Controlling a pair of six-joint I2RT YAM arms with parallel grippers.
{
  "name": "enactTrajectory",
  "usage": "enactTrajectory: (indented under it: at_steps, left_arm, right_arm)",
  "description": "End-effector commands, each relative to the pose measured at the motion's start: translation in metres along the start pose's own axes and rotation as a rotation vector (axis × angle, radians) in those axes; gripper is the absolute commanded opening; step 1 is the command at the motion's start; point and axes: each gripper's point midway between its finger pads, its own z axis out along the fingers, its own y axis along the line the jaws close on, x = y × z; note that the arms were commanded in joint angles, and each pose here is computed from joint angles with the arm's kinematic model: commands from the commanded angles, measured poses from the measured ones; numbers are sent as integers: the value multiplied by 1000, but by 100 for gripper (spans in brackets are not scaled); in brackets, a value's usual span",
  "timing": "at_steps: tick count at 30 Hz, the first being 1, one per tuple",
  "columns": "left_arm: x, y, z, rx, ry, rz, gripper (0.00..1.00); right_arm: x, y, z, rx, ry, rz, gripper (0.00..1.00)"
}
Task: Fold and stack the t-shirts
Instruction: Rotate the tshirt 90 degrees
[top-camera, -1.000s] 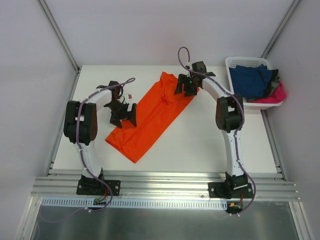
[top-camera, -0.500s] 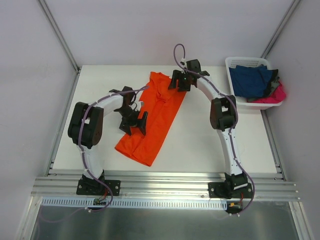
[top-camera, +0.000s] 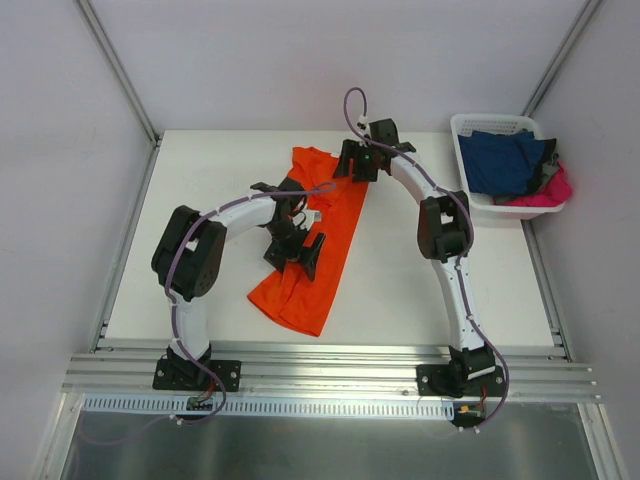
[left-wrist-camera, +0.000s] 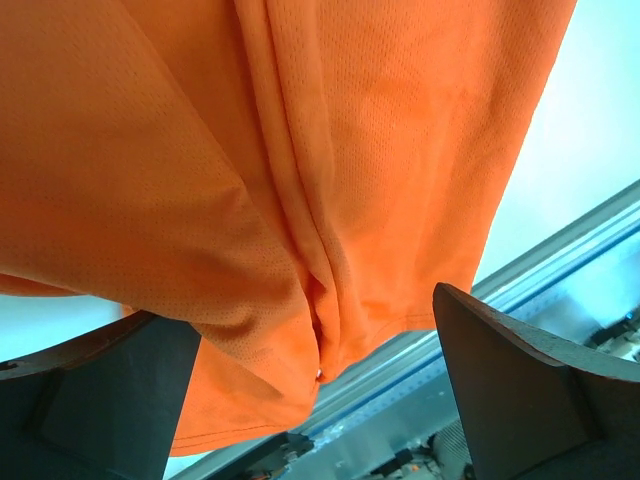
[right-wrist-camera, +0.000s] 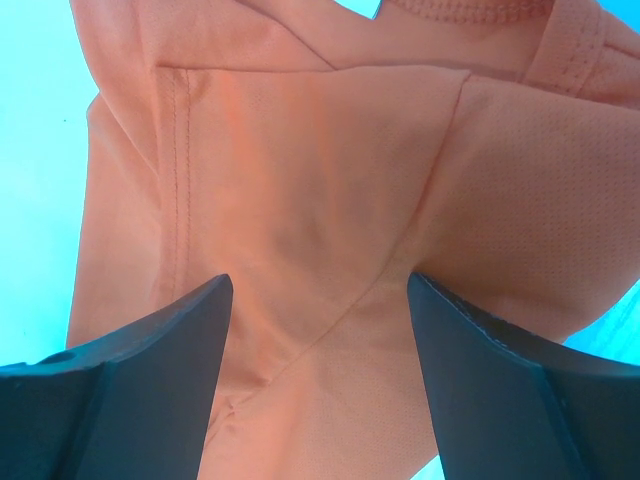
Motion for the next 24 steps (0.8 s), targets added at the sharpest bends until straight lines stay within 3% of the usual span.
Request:
enactTrajectory:
  at_steps: [1,12,24]
  left_arm:
    - [-13,-3,-23,-45,-76,46,98]
    - [30,21,-53,-201,-113,91,99]
    - [48,51,-51,-217,-73,-37,99]
  right_arm:
    - [-30,15,-38,-19,-65,-47,75]
    - [-51,18,-94,6,-124,-57,75]
    - [-4,37,-77,-32,-8,4,75]
